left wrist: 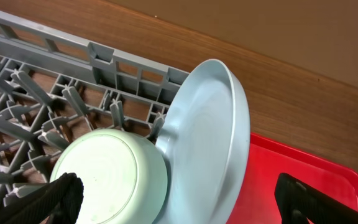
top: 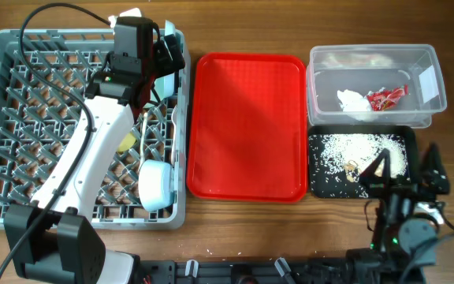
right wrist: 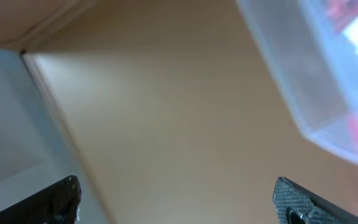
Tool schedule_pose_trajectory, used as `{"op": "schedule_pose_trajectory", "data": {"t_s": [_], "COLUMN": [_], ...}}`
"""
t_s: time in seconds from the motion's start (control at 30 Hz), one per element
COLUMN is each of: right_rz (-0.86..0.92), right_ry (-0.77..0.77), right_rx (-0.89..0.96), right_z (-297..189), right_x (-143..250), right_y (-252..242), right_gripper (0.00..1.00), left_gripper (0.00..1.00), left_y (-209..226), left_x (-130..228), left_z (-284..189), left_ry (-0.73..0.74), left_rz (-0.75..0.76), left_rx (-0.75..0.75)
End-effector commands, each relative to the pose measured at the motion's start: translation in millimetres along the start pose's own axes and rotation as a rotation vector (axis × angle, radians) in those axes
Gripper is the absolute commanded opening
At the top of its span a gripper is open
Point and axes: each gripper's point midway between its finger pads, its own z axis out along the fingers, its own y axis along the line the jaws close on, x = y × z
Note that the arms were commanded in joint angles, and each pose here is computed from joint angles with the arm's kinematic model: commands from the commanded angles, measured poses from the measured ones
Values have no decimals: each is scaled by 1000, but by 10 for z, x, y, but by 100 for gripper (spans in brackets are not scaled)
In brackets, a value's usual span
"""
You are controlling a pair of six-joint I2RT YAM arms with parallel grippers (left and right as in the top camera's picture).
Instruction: Sort waste into correct bins and load items into the dishwasher rack
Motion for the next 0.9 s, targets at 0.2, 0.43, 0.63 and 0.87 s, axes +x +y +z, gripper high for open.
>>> {"op": "schedule_pose_trajectory", "data": {"t_s": [0.2,0.43,0.63,0.87], "right_rz": [-118,-1193,-1932,-2259], "right_ry": [9,234,288,311], "right_rx": [84,61,-42,-107], "right_z": [106,68,59,53], "right_x": [-190,56,88,111], "right_y": [-607,-756,-773,-786], "right_gripper": [100,100,100,100], "left_gripper": [100,100,100,100], "left_y": [6,6,6,6], "left_x": [-74,-74,-74,-74], "left_z": [-56,-56,-56,-56], "left_ry": [-24,-24,-24,-24], "left_rz": [8,8,8,8], "left_rx": [-4,-4,-4,-4]}}
